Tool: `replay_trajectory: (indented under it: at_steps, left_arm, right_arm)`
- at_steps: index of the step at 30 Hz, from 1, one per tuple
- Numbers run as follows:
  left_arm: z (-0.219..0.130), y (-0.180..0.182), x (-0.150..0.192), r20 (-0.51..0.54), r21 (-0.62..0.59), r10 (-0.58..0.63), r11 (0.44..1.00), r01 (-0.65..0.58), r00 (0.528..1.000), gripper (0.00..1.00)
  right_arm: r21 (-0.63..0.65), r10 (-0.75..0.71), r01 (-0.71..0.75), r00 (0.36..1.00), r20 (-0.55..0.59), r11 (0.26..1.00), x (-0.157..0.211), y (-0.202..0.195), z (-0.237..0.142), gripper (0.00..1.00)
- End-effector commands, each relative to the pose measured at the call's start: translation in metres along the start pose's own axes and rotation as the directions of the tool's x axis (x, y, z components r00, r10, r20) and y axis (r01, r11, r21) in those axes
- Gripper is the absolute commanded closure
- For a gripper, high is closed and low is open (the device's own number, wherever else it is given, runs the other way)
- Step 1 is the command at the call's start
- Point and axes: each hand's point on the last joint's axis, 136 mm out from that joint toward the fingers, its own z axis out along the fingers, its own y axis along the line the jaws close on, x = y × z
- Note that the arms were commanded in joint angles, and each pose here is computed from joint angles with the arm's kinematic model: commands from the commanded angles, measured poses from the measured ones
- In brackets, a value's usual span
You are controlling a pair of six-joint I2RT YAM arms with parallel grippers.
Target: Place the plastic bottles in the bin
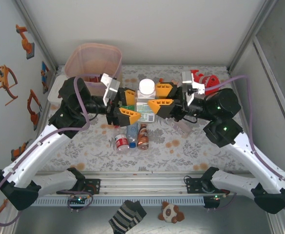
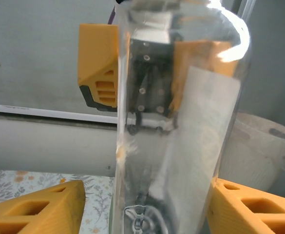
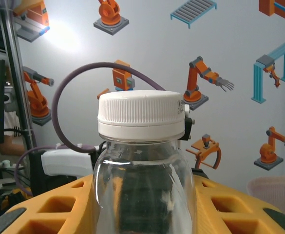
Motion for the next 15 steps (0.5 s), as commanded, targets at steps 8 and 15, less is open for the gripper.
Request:
replay_trajectory:
  at_steps: [8,15]
  left_arm:
    - [0.0027,-0.0178,-0.0086,0.003,0.06,0.068,0.996,-0.068,0.998,0.54]
    - [0.0005,-0.0226,-0.0098,0.003,0.062,0.081,0.995,-0.081,0.997,0.63]
  right_arm:
    - [-0.051,-0.034,0.039,0.993,0.11,0.998,-0.0326,0.0202,-0.0037,0.77]
    - [-0.039,-0.031,0.035,0.995,0.099,0.999,-0.0293,0.0178,-0.0039,0.77]
